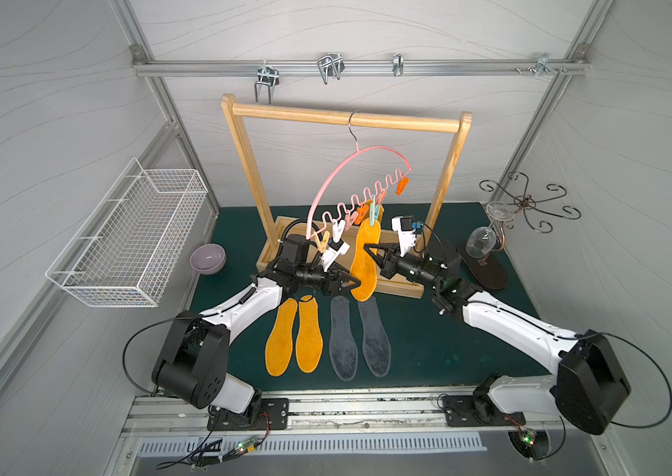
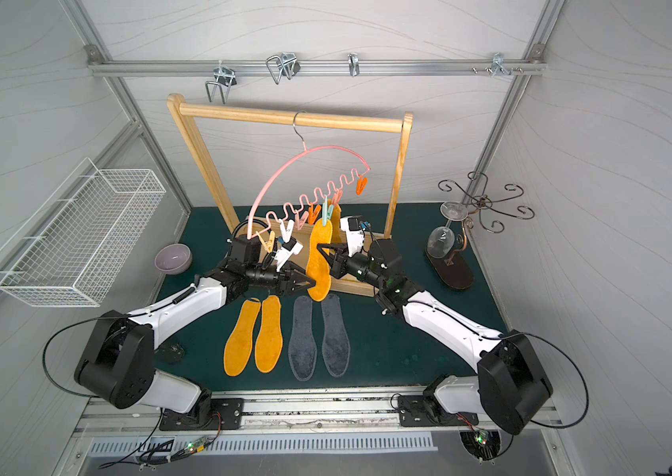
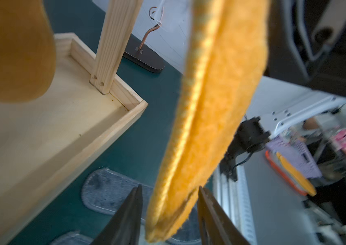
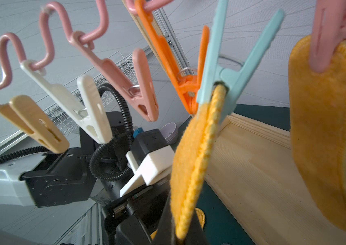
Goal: Take the shoe insoles off the hanger
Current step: Remove the insole from the hanger.
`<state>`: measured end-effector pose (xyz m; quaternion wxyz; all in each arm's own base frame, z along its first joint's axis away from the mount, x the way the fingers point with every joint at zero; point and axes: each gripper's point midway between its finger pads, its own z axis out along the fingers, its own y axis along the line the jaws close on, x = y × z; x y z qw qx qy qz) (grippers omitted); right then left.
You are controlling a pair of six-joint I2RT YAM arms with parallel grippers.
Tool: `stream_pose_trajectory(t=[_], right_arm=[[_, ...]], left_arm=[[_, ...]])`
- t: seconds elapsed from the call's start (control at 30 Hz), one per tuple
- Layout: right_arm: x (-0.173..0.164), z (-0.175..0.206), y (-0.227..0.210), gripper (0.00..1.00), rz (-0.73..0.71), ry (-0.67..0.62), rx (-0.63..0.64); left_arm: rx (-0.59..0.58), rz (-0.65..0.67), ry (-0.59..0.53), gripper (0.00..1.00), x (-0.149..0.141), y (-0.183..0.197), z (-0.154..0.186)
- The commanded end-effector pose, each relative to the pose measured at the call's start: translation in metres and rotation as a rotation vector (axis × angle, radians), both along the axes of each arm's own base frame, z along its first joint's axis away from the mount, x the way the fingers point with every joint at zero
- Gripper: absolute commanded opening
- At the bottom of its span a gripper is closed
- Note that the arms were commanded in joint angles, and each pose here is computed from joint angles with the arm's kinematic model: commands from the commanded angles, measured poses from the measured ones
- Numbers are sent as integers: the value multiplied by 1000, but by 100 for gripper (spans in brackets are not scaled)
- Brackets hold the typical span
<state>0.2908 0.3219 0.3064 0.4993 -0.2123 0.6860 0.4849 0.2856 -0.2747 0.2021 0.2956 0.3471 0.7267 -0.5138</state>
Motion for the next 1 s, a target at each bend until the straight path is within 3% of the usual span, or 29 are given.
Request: stream_pose_trajectory(t=[0.0, 0.2, 0.57, 0.7, 0.97], right_arm=[[-7, 7, -2, 1, 6, -10, 8], [-9, 9, -5, 4, -2, -18, 5], [0, 22, -19, 38, -5, -53, 17], [13, 29, -28, 42, -10, -39, 34], [16, 44, -21, 63, 102, -116, -13]], left_arm=[[-58, -61, -79, 33, -2, -5, 26], [-52, -96, -69, 9, -8, -4, 21], [-68, -154, -46, 8, -22, -3, 17], [-70, -164, -54, 8, -26, -2, 15], [-67, -174, -39, 7, -27, -3, 15]])
